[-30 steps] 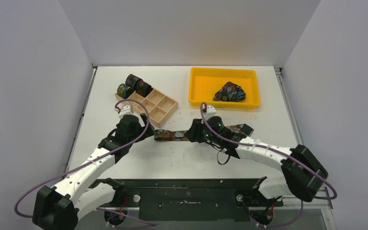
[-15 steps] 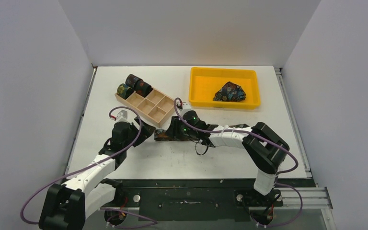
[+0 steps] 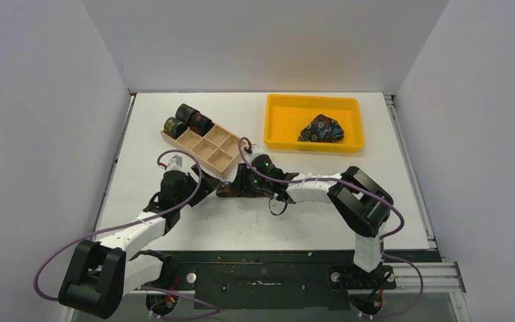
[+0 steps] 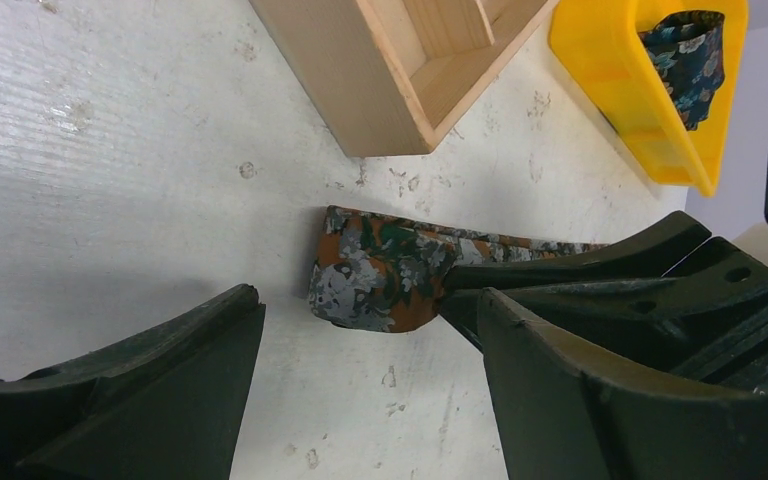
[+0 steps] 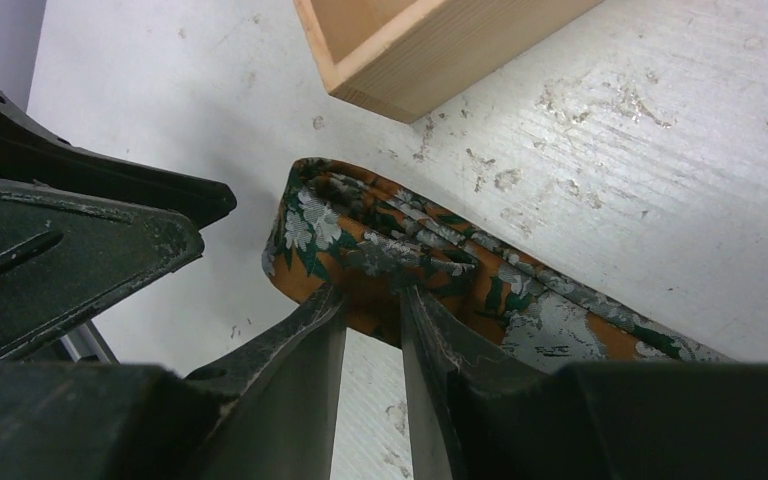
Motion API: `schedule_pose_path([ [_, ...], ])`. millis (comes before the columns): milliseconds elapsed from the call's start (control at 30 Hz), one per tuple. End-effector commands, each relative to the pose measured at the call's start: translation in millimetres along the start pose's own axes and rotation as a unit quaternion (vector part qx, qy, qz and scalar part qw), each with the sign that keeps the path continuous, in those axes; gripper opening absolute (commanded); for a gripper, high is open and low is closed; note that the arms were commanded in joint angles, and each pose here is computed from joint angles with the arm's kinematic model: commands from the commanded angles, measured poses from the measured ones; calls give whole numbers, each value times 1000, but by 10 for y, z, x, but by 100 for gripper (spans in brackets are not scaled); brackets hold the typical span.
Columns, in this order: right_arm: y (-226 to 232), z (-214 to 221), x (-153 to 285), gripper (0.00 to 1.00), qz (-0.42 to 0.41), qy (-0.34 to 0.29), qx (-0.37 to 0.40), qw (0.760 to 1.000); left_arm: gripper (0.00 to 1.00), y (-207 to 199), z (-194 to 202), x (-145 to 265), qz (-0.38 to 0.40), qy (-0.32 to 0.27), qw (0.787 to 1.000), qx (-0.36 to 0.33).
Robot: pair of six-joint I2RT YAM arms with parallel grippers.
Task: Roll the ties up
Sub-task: Roll the tie at the center of the board.
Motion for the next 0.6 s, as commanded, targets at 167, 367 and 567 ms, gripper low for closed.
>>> schedule_pose_path([
  [167, -156, -18, -34, 28, 17, -10, -8, 1000, 75, -31, 8, -105, 34, 7, 999, 1],
  [367, -239, 47, -30, 27, 24, -2, -12, 1000, 75, -8, 46, -159, 41, 19, 999, 4],
  [567, -268, 82, -29, 27, 24, 1, -14, 1000, 74, -11, 87, -211, 54, 36, 998, 10],
])
Point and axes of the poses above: each gripper's point midway between its finger pads, its own x axis back along the fingers, its own y axis along the line the jaws close on, z = x × y, the point moved 9 cm from there along x, back along the fingers, and after that the axes turned 1 degree about x, right-handed, at the moved point
